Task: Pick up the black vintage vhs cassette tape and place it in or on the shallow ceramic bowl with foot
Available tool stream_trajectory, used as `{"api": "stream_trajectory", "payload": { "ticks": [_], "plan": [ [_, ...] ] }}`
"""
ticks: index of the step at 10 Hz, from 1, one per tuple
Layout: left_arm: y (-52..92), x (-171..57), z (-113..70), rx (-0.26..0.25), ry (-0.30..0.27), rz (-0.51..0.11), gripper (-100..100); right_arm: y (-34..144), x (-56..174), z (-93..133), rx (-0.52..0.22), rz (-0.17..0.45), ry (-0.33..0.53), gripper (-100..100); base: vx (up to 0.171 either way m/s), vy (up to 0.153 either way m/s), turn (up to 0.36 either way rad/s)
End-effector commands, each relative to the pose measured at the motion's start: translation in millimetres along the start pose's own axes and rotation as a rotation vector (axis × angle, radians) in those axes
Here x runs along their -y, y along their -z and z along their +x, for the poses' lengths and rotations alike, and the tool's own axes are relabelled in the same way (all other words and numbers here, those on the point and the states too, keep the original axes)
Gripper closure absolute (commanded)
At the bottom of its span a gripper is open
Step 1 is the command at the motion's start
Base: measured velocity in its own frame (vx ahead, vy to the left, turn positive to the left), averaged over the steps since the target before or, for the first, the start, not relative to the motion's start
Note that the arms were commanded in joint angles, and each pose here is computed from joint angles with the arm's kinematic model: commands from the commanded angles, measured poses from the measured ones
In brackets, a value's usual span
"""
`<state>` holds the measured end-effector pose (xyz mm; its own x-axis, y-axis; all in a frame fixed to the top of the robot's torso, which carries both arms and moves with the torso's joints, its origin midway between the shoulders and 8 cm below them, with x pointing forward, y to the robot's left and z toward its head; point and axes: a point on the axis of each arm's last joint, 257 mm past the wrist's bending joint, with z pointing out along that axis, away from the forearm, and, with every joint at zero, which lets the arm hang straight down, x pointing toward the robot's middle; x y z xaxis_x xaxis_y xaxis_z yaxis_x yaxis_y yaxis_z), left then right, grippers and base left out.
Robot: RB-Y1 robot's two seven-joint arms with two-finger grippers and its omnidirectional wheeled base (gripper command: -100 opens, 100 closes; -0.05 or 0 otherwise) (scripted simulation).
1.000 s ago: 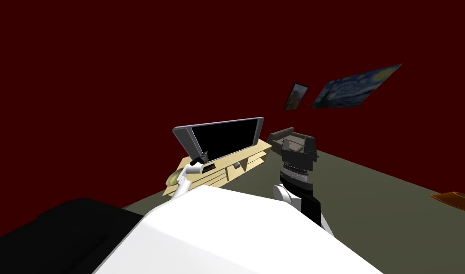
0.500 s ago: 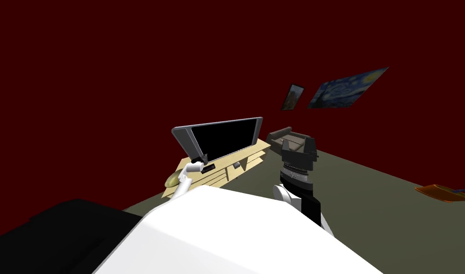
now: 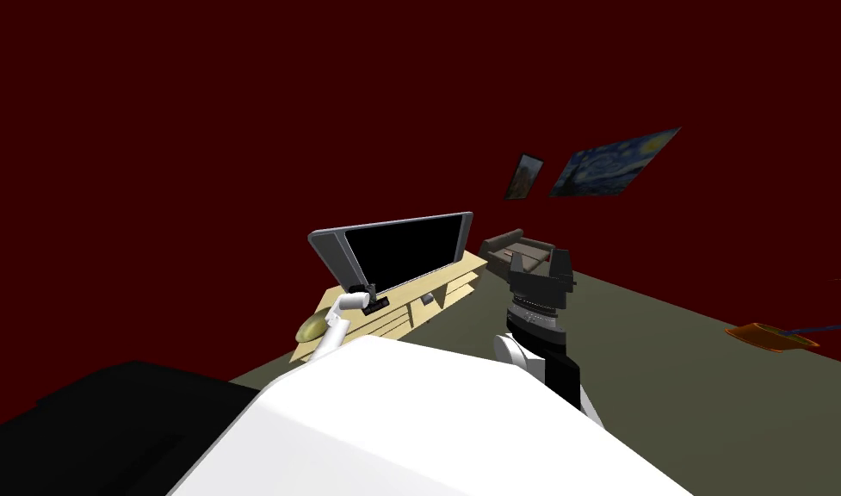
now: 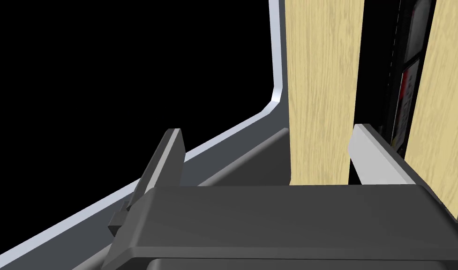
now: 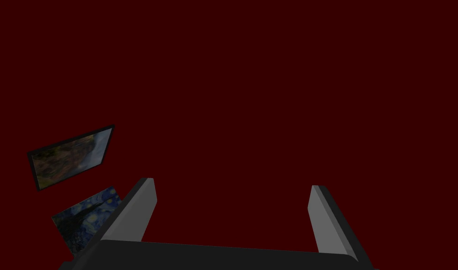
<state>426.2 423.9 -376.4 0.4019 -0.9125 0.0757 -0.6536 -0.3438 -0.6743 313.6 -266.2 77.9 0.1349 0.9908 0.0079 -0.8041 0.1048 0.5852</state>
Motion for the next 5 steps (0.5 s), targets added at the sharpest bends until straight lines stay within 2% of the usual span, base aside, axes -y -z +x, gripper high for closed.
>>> {"api": "stream_trajectory", "payload": {
  "ticks": [1, 3, 4, 5],
  "plan": [
    [-3.4, -10, -3.7, 0.006, 0.034, -0.055, -100, 0.0, 0, 0, 0.0, 0.0, 0.0, 0, -0.01, 0.032, -0.061],
    [-2.7, -19, -5.9, 0.015, 0.034, -0.091, -100, 0.0, 0, 0, 0.0, 0.0, 0.0, 0, -0.003, 0.021, -0.019],
    [-5.6, -29, -7.7, 0.02, 0.062, -0.138, -100, 0.0, 0, 0, 0.0, 0.0, 0.0, 0, 0.001, 0.019, -0.067],
    [-4.8, -34, -8.9, 0.026, 0.062, -0.159, -100, 0.0, 0, 0, 0.0, 0.0, 0.0, 0, 0.002, 0.022, -0.043]
  ]
}}
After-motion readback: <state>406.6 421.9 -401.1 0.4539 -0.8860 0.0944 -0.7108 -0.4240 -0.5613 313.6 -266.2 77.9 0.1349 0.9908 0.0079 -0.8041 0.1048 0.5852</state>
